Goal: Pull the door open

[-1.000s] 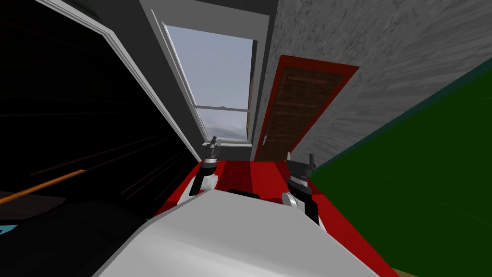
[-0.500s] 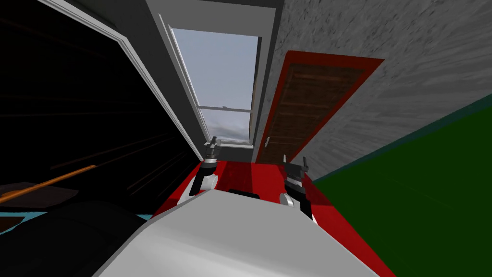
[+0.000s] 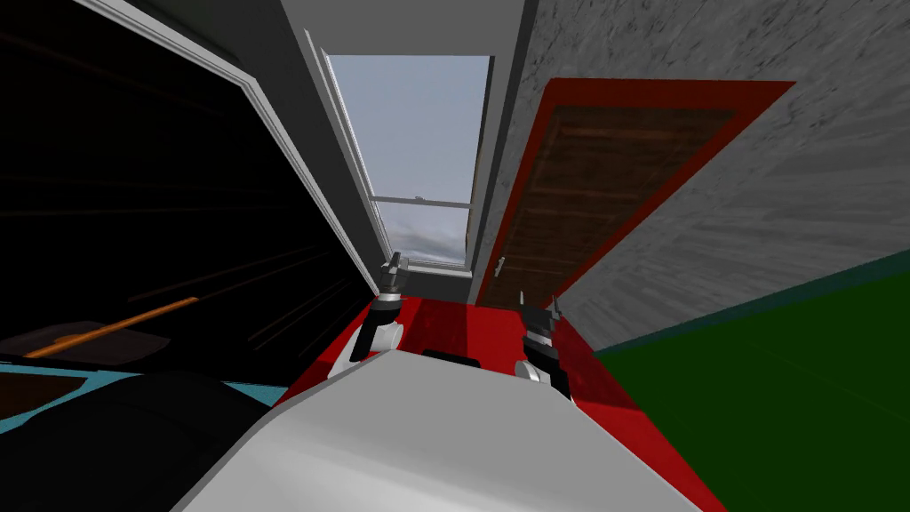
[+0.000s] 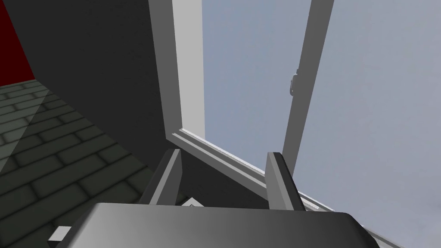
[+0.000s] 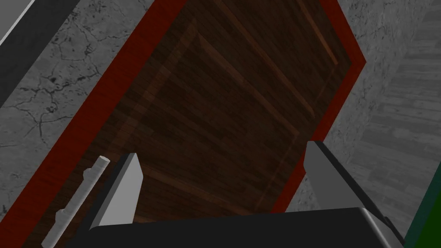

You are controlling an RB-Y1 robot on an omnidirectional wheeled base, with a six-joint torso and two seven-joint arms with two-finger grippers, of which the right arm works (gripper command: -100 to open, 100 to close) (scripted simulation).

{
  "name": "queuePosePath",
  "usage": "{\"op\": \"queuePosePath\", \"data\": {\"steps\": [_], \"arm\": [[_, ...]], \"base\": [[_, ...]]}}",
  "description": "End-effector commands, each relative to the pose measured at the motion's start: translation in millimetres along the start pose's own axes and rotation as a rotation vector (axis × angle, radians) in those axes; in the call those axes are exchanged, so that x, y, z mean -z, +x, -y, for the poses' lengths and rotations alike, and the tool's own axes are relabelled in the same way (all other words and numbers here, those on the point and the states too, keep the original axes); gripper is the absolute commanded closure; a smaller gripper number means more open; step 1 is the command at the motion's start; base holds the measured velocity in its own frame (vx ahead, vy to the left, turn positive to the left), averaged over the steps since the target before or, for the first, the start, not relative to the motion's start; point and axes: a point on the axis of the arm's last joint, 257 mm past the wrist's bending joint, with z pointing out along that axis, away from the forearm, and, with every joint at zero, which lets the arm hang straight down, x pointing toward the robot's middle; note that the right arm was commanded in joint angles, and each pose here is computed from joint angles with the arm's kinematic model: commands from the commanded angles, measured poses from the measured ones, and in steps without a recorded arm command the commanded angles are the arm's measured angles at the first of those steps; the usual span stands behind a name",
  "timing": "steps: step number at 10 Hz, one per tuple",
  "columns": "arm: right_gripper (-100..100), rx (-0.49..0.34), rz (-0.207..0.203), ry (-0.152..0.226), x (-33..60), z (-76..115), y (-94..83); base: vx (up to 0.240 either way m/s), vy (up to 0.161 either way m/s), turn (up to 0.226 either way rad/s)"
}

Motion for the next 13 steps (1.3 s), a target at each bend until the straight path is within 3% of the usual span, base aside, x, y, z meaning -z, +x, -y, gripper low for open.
{"op": "queuePosePath", "data": {"steps": [1,2,5,13], "arm": [[-100,-0.053,0.025,0.017,4.7,10.4,-12.5],[-100,-0.053,0.025,0.017,4.7,10.4,-12.5],[-100,-0.143,0.073,0.045,17.5,26.2,-36.1],[-100,-0.354,0.22,0.093,59.2,59.1,-100.2]], "base": [[0.096,-0.046,0.136],[0.054,-0.037,0.037],[0.061,-0.037,0.121],[0.085,-0.059,0.14]]}}
